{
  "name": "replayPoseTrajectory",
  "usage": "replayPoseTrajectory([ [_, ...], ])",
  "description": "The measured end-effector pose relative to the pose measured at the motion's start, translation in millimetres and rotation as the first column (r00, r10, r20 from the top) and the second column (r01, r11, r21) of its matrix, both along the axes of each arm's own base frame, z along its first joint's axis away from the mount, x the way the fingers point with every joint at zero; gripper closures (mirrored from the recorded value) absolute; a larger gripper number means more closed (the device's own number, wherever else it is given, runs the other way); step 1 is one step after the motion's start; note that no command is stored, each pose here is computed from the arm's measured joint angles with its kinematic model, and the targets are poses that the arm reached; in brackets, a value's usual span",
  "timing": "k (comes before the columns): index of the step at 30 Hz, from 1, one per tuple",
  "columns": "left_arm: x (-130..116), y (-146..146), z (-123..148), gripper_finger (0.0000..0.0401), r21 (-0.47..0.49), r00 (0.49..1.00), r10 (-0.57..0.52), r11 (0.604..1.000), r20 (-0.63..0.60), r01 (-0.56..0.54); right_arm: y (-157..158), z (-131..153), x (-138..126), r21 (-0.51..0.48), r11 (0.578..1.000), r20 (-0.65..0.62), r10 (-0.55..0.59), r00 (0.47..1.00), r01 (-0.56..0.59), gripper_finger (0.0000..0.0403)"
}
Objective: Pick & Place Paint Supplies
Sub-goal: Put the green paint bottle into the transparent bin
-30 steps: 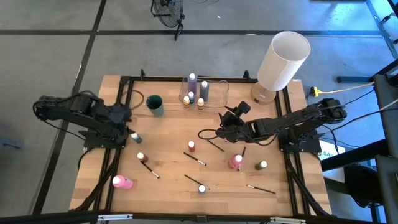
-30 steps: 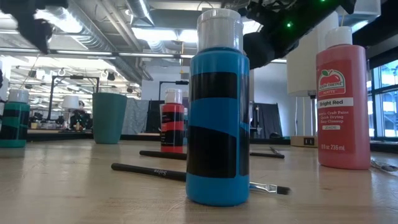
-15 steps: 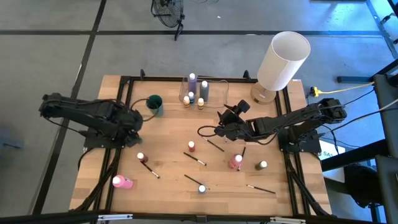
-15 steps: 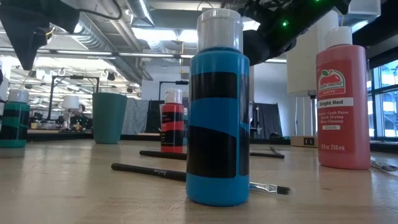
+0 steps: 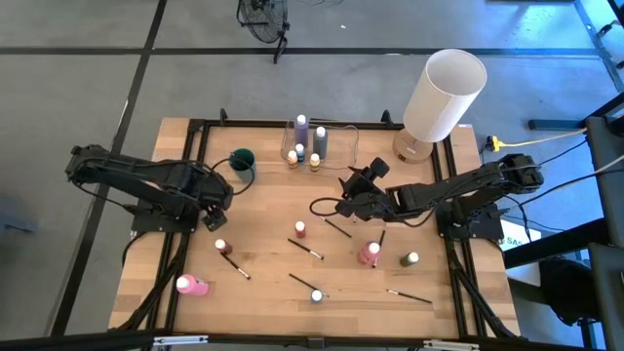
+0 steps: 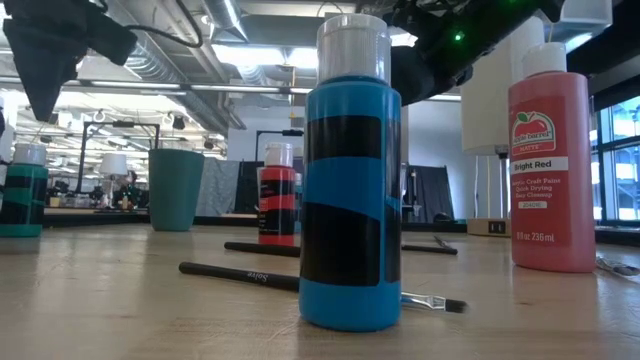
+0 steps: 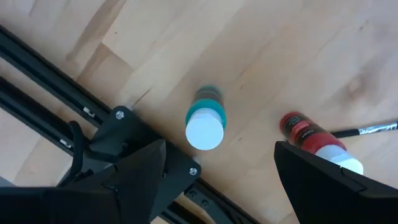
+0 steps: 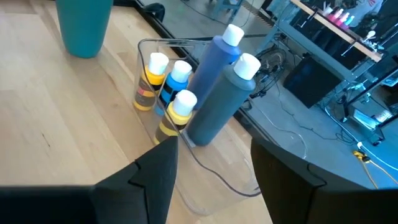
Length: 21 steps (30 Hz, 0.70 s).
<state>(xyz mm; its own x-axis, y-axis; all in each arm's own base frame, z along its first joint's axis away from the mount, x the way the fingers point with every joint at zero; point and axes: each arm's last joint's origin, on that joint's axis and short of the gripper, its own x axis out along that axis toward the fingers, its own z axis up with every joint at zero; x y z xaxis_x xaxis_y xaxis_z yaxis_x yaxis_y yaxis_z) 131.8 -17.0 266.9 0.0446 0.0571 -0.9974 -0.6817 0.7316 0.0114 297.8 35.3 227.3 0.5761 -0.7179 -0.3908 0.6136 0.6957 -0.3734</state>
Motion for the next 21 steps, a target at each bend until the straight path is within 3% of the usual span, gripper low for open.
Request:
replayPoseTrajectory([
  [17,-5.0,9.4,-24.7,0.0105,-0.015,0.999,0.01,1.0,-0.043,-0.011,0.2,1.1,1.1,0.004,1.0,0.019,0.0,1.0,0.0,0.0197],
  [21,-5.2,9.2,-24.7,0.0105,-0.024,0.997,0.06,0.998,-0.044,-0.061,0.2,1.1,1.1,0.004,1.0,0.019,0.0,1.0,0.0,0.0197],
])
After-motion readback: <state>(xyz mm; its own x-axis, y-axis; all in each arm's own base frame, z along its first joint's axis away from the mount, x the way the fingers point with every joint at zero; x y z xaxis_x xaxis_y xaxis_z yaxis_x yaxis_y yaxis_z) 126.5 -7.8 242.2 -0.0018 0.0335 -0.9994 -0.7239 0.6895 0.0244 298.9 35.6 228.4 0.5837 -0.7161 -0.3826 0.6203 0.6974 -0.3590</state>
